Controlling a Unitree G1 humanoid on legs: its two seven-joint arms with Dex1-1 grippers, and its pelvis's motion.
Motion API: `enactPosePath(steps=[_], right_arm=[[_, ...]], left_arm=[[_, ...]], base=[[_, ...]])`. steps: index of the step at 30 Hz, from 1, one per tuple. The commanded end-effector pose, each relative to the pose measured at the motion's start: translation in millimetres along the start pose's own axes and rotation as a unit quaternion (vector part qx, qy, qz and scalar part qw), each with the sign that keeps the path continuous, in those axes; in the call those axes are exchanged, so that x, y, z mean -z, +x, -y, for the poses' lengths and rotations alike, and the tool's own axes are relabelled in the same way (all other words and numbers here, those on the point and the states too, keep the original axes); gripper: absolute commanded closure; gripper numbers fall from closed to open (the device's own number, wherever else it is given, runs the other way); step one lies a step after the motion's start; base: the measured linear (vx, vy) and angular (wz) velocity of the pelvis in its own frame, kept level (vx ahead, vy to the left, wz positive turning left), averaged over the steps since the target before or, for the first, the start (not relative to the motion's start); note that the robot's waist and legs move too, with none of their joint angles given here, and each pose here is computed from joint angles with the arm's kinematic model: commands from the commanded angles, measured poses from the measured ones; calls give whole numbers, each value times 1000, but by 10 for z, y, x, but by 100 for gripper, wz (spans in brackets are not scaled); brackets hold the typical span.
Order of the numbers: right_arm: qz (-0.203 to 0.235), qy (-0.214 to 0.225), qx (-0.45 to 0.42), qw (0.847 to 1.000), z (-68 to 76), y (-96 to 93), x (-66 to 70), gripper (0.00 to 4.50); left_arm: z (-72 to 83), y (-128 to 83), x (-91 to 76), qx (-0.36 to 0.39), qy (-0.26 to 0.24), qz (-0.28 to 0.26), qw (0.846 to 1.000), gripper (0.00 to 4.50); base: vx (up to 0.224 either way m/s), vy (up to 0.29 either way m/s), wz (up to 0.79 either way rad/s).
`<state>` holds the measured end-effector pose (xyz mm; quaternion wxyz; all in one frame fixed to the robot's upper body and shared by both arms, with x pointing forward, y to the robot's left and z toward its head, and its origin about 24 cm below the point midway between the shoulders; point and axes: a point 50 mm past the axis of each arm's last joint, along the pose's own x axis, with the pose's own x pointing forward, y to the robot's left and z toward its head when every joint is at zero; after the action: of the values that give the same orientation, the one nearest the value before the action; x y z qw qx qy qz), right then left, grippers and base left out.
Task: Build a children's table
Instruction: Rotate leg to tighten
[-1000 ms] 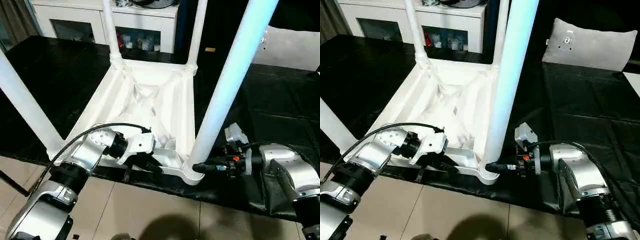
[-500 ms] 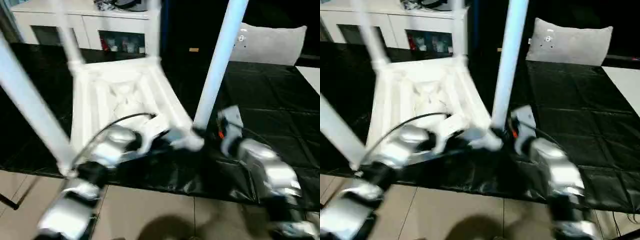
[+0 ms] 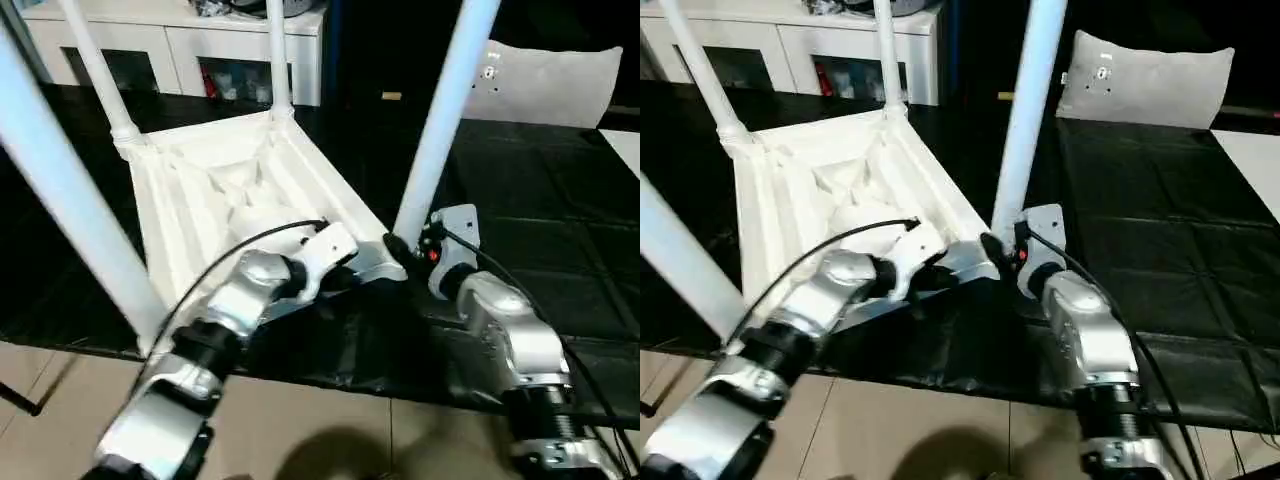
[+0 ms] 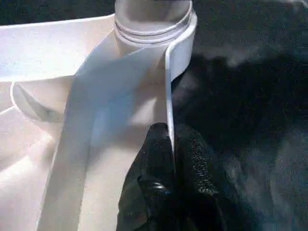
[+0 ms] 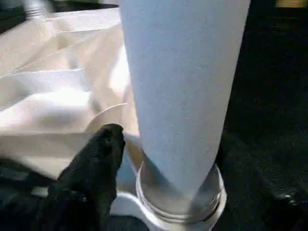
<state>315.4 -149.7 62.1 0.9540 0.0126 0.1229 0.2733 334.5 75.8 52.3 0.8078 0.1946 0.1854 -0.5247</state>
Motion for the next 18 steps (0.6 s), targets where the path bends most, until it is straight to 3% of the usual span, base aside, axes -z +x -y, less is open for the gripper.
enactPosePath(steps=[1,3,4,5,8,12,18], right_arm=[[5,-16,-58,998,-31,-35,-35,113],[-26,-74,-107,991,85,-159,-5,99],[-30,-86,-116,989,104,-182,-2,99],[-33,-91,-127,987,126,-205,-6,71],[-38,-103,-183,977,155,-292,-31,71],[-76,-153,-255,952,170,-406,12,71],[-79,-108,-327,936,170,-452,-17,108]], left_arm=[[2,-48,-136,23,43,33,998,450],[8,-140,-62,62,68,24,995,450],[15,-157,-50,72,74,24,994,450],[31,-179,-30,89,83,22,992,450],[55,-255,53,131,110,1,985,450],[63,-329,121,165,124,-10,978,450],[119,-411,163,230,138,-16,963,450]], base=[[0,0,0],[0,0,0],[0,0,0],[0,0,0],[0,0,0],[0,0,0],[0,0,0]])
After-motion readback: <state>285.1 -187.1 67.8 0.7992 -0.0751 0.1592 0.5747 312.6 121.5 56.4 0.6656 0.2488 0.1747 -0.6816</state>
